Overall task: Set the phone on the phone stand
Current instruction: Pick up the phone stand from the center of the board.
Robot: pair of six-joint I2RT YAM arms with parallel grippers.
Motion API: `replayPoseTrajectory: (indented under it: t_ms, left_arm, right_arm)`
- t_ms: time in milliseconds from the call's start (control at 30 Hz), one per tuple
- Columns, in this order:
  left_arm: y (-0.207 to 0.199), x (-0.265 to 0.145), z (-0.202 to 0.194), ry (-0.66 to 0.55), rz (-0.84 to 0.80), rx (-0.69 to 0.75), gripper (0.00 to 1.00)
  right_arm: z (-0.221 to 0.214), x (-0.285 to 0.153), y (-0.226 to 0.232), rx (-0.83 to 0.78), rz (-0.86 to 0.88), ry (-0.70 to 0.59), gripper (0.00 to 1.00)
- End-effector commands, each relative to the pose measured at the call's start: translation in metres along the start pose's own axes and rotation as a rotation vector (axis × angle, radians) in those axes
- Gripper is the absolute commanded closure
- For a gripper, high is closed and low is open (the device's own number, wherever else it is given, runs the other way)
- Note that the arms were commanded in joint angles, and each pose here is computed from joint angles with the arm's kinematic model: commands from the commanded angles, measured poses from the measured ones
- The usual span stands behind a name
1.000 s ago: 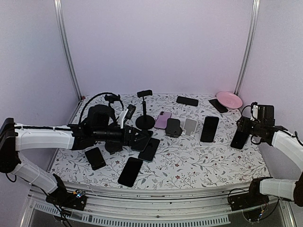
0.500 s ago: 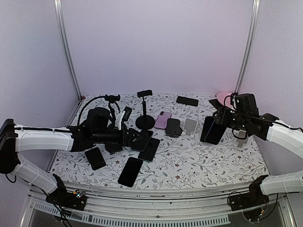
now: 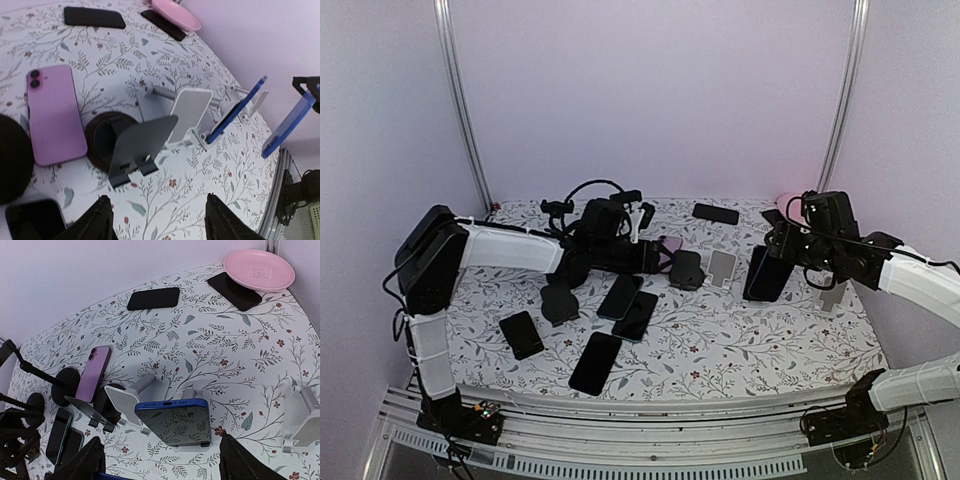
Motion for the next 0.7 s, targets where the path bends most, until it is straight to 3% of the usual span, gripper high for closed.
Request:
replayPoseTrajectory:
  t_ms: [0,233,400,667]
  left_arm:
    - [0.008,0.033,0.013,-0.003,0.007,0.117,0.37]
    - [0.02,0.062,0.008,0.028,-0.055,0.2,0.31]
    - [0.04,0.068,0.007,0.006,-0.085,0.168,0.28]
    - [0.047,0.077,-0.009,-0.004,-0.175,0.208,0.32]
  right_arm:
    - [0.021,-0.022,0.016,0.007,0.09,-0.06,0.78]
    - [0.025,-0.032,0.019,-0.024,0.124,-0.043,0.78]
    - [0.025,-0.037,0.019,-0.026,0.144,-0.038,0.78]
    - [0.019,-0.037,0.013,-0.02,0.137,-0.034,0.78]
Point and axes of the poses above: each gripper's point midway between its finger pads, its own x axis out along the fingers, its own y axis along the line the jaws close on, z = x × y, the point moved 10 cm from there along -x, back along the fingers, and after that the axes turned 12 degrees about x, right-handed, at the moved point
